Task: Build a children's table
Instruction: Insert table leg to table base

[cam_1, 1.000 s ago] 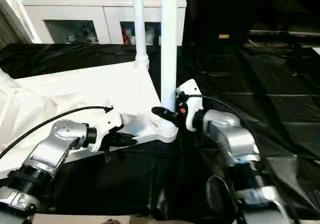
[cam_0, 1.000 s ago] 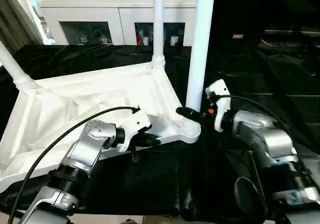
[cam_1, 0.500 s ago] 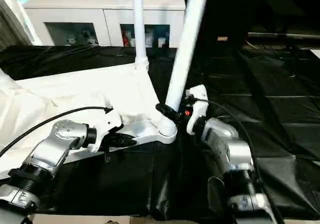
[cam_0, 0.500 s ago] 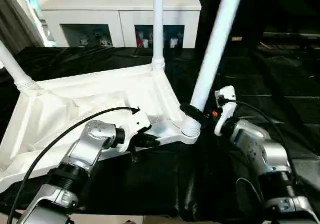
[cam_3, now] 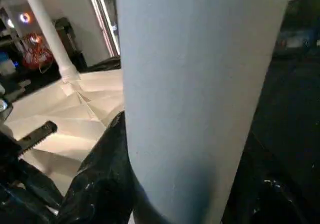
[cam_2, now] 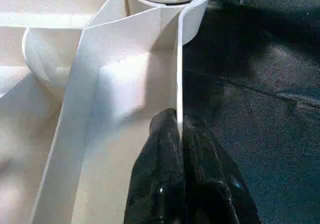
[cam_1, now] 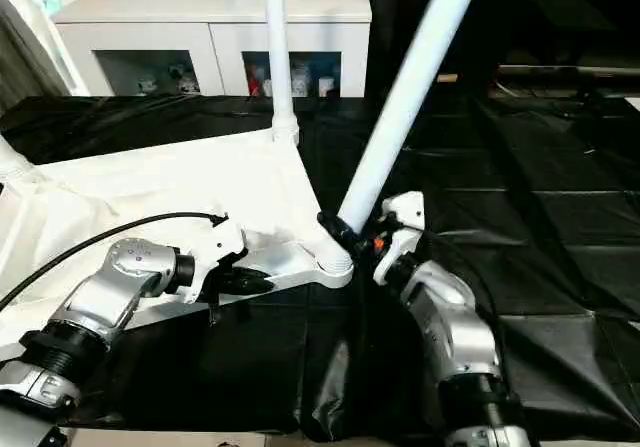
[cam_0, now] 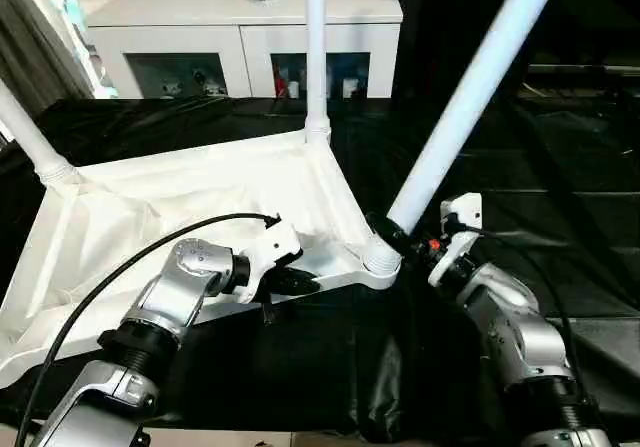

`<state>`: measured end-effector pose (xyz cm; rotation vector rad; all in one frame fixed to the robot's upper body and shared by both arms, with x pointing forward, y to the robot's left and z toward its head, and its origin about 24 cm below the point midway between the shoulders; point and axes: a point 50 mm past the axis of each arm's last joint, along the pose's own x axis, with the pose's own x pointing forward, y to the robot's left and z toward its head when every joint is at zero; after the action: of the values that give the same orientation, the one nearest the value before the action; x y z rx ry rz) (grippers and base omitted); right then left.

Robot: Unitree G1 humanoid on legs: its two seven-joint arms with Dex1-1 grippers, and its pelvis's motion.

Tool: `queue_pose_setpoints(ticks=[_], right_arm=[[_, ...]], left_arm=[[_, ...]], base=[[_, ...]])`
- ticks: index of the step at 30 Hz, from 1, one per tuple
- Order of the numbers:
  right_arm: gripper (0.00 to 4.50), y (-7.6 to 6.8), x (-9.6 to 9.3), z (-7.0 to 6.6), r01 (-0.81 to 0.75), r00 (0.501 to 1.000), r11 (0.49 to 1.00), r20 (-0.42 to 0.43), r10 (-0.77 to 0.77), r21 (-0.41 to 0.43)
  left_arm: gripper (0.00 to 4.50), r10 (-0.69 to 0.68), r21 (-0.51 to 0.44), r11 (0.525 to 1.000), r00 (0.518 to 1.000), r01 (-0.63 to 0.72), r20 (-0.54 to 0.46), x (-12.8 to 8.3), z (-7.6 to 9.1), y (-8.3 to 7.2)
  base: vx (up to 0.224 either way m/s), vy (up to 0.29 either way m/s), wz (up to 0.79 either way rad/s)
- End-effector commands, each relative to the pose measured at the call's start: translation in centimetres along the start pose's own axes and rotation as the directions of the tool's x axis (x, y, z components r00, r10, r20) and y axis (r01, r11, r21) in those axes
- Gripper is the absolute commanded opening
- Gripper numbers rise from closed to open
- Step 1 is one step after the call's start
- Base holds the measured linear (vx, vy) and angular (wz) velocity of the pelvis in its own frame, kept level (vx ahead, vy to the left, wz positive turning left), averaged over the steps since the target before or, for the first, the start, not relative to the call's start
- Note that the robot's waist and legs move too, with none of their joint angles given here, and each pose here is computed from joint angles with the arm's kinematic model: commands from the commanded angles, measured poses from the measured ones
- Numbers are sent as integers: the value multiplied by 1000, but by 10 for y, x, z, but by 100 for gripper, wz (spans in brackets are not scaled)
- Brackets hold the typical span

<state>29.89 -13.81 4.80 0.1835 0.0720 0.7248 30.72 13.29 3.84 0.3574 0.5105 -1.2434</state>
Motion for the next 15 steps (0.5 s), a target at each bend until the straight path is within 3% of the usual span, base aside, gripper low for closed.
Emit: queue_pose_setpoints(ticks=[1,5,11,15], right_arm=[[184,2,-10,-32,3,982,999,-191,-10,-36],[184,4,-7,-32,-31,973,997,-229,14,-70],[184,3,-3,-32,-125,927,990,-363,91,-70],[184,3,-1,-30,-145,919,987,-379,109,-69]], left_arm=[[0,29,-9,1000,998,-30,-48,-6,-6,6],[0,31,-11,999,998,-31,-50,-7,-7,6],[0,32,-13,999,998,-33,-62,-7,-11,5],[0,32,-13,999,997,-33,-64,-7,-11,4]], base=[[0,0,0],[0,0,0],[0,0,0],[0,0,0]])
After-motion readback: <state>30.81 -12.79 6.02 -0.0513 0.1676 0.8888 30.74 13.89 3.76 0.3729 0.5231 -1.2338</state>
